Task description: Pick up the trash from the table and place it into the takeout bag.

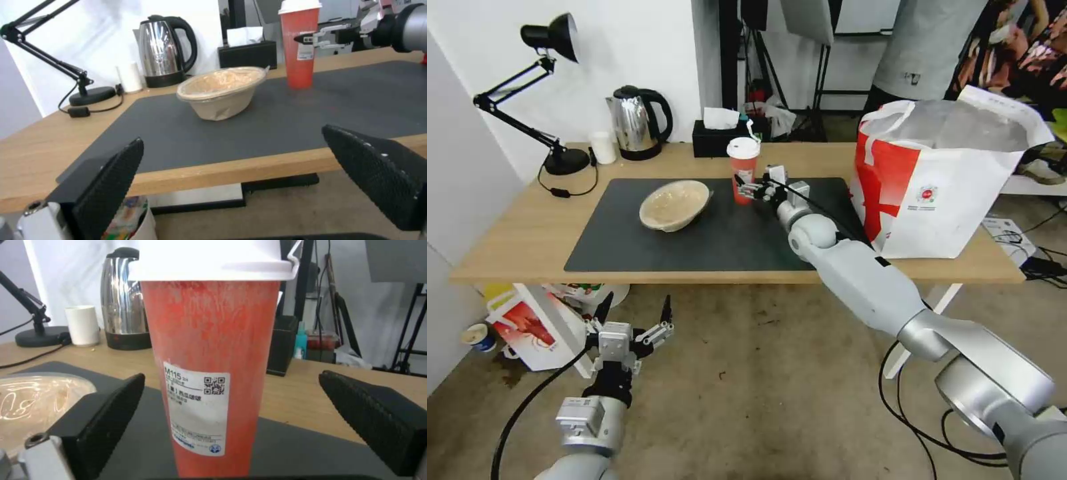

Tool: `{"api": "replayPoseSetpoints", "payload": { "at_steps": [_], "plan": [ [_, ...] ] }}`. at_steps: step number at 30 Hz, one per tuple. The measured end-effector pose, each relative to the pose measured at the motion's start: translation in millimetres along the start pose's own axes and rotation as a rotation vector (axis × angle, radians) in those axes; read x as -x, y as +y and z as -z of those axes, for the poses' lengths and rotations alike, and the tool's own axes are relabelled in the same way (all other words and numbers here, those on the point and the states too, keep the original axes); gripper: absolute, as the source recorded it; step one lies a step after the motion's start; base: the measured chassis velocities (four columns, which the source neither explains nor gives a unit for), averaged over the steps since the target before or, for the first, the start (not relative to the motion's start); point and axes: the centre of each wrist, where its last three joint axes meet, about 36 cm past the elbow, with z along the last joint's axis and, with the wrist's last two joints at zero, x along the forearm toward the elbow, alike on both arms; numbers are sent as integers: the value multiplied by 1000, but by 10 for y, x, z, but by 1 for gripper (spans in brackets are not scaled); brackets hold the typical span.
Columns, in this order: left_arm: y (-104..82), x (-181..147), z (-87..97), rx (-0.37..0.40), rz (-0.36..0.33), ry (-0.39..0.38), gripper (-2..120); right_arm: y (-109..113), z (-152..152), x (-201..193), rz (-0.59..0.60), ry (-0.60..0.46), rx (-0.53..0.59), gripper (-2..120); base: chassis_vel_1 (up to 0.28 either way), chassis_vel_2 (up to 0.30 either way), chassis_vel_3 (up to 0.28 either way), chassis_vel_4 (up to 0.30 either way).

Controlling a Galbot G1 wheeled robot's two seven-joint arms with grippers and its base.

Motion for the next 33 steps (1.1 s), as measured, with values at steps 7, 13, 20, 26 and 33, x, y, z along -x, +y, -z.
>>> {"api": "replayPoseSetpoints", "payload": {
  "at_steps": [7, 13, 20, 26, 33],
  "plan": [
    [0, 0, 0, 0, 0, 0, 100, 3, -11, 38, 6, 2, -7, 100, 0, 0, 0, 0],
    [0, 0, 0, 0, 0, 0, 100, -19, 13, 99, 12, 3, -30, 100, 0, 0, 0, 0],
    [0, 0, 0, 0, 0, 0, 100, -34, 32, 165, 11, 5, -49, 100, 0, 0, 0, 0],
    [0, 0, 0, 0, 0, 0, 100, -46, -4, 208, 8, 9, -53, 100, 0, 0, 0, 0],
    [0, 0, 0, 0, 0, 0, 100, -24, -36, 273, 10, 9, -52, 100, 0, 0, 0, 0]
  ]
}}
